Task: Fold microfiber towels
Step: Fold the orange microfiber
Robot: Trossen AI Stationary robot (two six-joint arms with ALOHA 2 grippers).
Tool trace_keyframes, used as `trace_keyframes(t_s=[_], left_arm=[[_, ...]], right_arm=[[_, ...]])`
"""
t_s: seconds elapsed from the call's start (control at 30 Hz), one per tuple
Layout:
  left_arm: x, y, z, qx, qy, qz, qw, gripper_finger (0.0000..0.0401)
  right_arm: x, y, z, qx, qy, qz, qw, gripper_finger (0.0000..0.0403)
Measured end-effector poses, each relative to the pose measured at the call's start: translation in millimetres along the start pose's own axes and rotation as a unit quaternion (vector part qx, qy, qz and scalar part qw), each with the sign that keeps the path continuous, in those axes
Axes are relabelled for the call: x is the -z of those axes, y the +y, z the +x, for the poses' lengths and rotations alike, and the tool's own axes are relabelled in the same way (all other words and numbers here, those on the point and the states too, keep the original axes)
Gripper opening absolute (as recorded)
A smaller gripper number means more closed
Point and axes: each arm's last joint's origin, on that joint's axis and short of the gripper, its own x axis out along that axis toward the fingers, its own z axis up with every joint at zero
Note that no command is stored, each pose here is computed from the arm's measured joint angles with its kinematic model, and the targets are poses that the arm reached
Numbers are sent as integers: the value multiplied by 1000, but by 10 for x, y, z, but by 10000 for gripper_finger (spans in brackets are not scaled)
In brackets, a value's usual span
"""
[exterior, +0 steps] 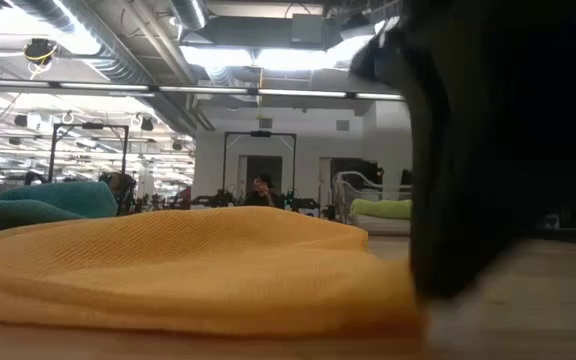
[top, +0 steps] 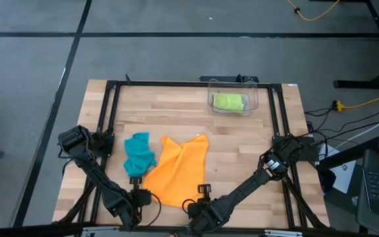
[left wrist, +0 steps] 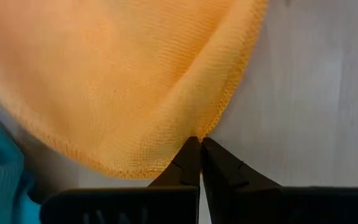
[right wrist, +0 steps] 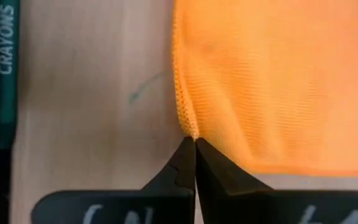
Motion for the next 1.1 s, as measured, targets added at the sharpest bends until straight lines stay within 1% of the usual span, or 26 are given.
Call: trace_keyframes(t_s=[0.07,0.17,0.3,0.43,0.47,0.53,0.63,0.77,0.83,0.97,1.1], left_arm=[[-21,27,-39,4,-5,-28,1000,0],[-108,88,-160,15,-25,-49,998,0],[-235,195,-272,14,-58,-68,996,0],[-421,331,-357,6,-108,-75,991,0],[-474,348,-373,10,-124,-76,989,0],[-594,358,-426,33,-160,-74,984,0],[-751,340,-510,68,-214,-45,973,0],[-894,348,-700,100,-283,-8,954,0],[-946,386,-828,111,-314,-12,943,0],[-987,565,-1153,102,-367,-8,925,0],[-978,788,-1482,75,-415,5,907,0]], right_arm=[[-1,-1,-108,24,1,-5,1000,2],[32,-38,-318,74,20,-4,997,2],[26,-89,-619,121,18,6,992,1],[5,-167,-870,159,2,17,987,1],[-2,-172,-905,162,-9,17,987,0],[10,-200,-989,159,-10,-4,987,0],[10,-230,-1109,151,-20,-3,988,0],[31,-277,-1314,140,-38,-12,989,0],[48,-316,-1458,136,-52,-18,989,0],[107,-416,-1794,125,-89,-11,988,0],[192,-553,-2153,108,-125,-8,986,0]])
